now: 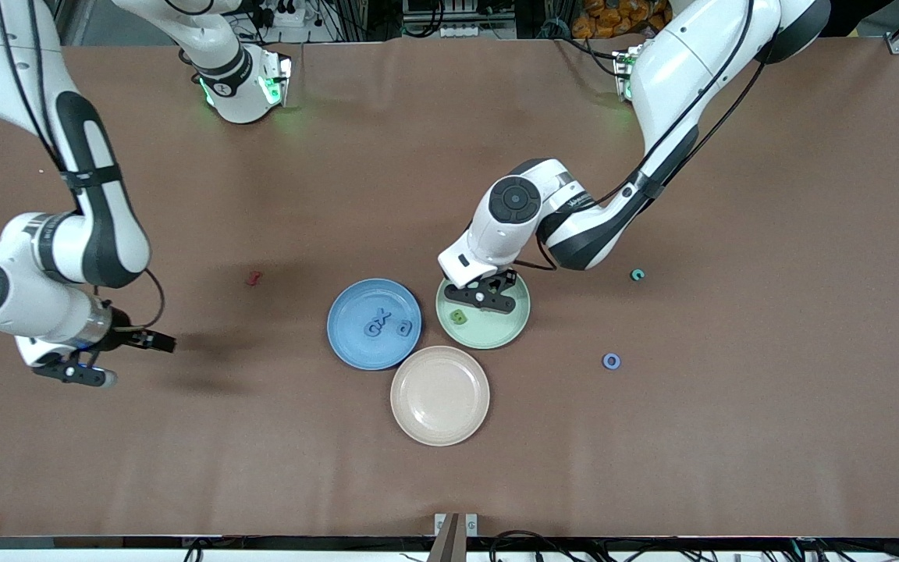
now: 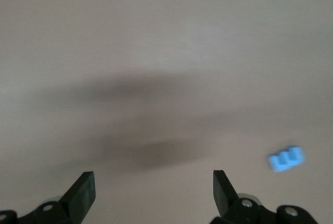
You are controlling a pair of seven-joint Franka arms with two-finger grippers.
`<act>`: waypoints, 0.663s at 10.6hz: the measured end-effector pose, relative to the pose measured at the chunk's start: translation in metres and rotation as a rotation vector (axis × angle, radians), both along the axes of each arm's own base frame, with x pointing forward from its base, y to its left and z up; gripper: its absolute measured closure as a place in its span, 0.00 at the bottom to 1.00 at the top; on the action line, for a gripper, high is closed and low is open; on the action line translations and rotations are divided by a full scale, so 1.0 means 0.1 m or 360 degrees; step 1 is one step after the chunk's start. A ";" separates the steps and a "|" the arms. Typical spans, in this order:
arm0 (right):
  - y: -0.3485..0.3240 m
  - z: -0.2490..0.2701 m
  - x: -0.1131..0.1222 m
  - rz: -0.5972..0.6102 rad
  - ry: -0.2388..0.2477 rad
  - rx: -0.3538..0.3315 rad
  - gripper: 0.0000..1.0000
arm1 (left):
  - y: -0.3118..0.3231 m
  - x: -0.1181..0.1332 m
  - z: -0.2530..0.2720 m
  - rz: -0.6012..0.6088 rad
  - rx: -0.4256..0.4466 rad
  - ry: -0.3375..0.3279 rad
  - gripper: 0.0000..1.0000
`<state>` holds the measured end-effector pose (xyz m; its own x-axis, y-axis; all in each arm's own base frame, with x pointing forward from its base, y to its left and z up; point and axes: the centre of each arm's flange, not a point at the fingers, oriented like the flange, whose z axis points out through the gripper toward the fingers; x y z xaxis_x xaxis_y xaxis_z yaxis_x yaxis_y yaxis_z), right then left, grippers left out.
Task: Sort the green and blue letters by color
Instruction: 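Drop the N on the green plate while the right gripper reaches the blue E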
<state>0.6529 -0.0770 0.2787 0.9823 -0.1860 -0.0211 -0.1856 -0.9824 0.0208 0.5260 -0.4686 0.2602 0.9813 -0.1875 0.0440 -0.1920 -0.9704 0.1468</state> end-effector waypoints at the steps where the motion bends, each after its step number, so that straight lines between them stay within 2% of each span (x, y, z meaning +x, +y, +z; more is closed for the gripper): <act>1: -0.30 -0.07 -0.08 0.0051 0.0008 -0.0038 0.00 | 0.09 0.09 0.00 0.0023 0.0013 -0.0006 0.25; 3: -0.79 -0.24 -0.25 0.0180 -0.0019 -0.0064 0.00 | 0.31 0.31 0.15 0.0089 0.0003 -0.0052 0.01; 5: -1.14 -0.48 -0.49 0.0298 -0.0045 -0.0075 0.00 | 0.69 0.63 0.57 0.0191 0.0008 -0.0142 0.00; 7: -1.26 -0.69 -0.67 0.0357 -0.0069 -0.0087 0.00 | 1.22 0.90 1.11 0.0307 0.0071 -0.0229 0.00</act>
